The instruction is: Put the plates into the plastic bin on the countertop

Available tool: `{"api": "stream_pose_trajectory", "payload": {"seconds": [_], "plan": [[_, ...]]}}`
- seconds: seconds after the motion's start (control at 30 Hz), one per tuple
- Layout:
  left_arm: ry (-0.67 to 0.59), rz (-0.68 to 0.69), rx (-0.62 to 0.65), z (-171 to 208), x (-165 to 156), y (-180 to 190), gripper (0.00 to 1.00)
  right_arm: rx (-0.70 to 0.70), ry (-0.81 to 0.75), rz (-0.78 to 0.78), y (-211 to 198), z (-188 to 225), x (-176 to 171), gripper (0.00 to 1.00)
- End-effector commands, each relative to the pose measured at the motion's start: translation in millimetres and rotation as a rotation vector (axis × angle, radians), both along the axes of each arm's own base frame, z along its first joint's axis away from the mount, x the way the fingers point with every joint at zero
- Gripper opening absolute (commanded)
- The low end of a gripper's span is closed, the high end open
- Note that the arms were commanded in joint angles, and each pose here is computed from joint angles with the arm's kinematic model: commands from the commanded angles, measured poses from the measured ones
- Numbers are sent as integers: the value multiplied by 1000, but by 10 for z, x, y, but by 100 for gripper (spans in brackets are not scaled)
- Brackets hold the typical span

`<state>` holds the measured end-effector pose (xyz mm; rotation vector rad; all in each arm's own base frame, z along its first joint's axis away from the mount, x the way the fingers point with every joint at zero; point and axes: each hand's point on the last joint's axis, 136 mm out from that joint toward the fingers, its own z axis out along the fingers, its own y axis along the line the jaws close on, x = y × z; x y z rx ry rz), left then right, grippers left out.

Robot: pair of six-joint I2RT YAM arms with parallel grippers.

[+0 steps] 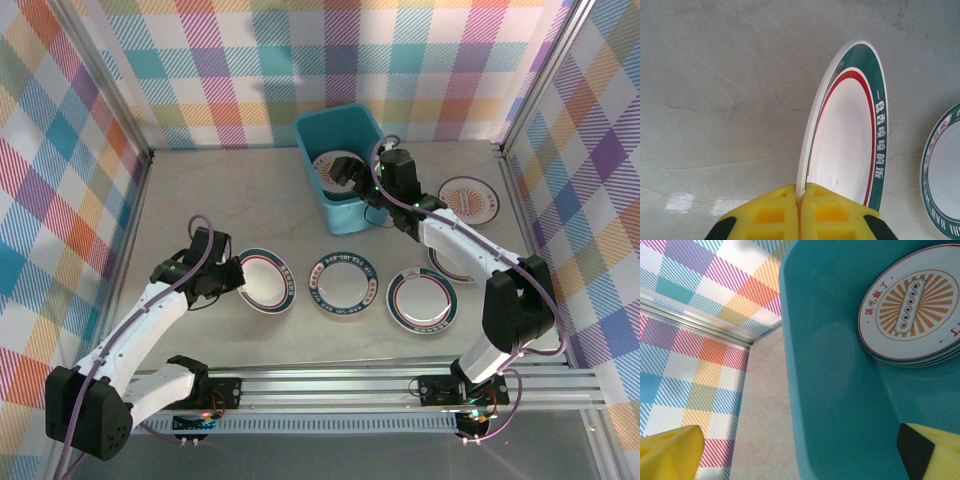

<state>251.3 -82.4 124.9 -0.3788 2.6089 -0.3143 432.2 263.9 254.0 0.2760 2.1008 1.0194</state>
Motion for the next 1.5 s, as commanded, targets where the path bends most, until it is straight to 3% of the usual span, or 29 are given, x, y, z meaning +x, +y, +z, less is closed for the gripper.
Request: {"api": "stream_pose_trajectory", "payload": {"seconds": [0.0,0.33,0.63,0.97,1.07,1.17,1.47], "plan": [[-72,-37,4,305,152,-63,0,-59,69,12,-65,-171,-17,99],[-238,-73,44,1058,553,-92,0,-112,14,31,-183,96,44,99],[-460,-119,-3,1919,1170,-262,0,-203,-80,117,-278,457,103,99],[-630,-223,-234,2653,1730,-692,0,-19,-189,336,-205,878,5,91],[-647,-262,-309,2749,1843,-838,0,-5,-209,393,-145,951,-25,84],[-664,-304,-415,2785,1978,-1014,0,-18,-204,366,-180,942,43,69],[-688,-359,-563,2839,2224,-1264,0,23,-157,296,-263,861,251,61]]}}
